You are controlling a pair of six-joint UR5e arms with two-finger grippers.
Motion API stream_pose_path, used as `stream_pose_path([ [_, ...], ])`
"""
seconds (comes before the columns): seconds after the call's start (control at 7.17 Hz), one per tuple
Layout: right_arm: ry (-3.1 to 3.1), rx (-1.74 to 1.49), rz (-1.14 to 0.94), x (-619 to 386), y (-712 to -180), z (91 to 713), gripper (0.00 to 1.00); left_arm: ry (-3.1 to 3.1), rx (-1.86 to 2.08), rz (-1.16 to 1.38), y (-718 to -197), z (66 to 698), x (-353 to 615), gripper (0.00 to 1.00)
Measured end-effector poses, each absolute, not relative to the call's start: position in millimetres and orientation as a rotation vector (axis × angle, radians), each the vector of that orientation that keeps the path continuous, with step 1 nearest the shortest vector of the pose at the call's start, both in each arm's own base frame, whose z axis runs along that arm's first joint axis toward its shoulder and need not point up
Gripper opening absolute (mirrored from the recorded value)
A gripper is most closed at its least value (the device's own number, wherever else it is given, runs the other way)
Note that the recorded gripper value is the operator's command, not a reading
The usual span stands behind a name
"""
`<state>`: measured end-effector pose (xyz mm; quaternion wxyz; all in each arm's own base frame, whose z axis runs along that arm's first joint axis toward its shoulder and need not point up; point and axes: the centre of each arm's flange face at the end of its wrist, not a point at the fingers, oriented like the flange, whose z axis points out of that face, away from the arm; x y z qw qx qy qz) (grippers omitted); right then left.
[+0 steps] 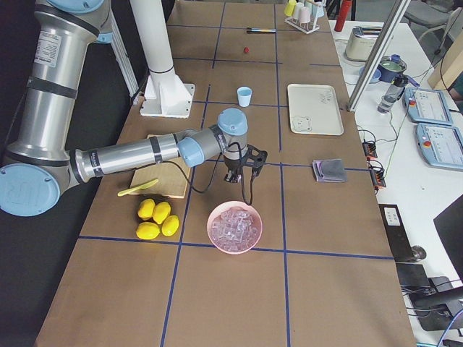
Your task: Mash ice and strawberries in cup
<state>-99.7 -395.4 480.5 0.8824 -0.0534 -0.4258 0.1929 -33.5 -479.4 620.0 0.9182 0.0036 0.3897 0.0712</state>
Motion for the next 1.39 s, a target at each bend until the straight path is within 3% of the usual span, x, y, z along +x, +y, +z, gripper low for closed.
stream_pose_path([
  [0.56,-1.046,-0.167,0.544,-290.8,-408.8,290.1,0.04,0.802,0.016,0.152,-480.7,618.6,-32.8,1.0],
  [0.84,-1.06,-0.227,0.633,-401.6,-405.7,211.8,0.18,0.802,0.035,0.157,-482.3,616.9,-32.6,1.0],
  [1.39,-1.031,-0.275,0.773,-508.2,-408.5,162.6,0.28,0.802,0.041,0.16,-482.7,616.2,-32.5,1.0],
])
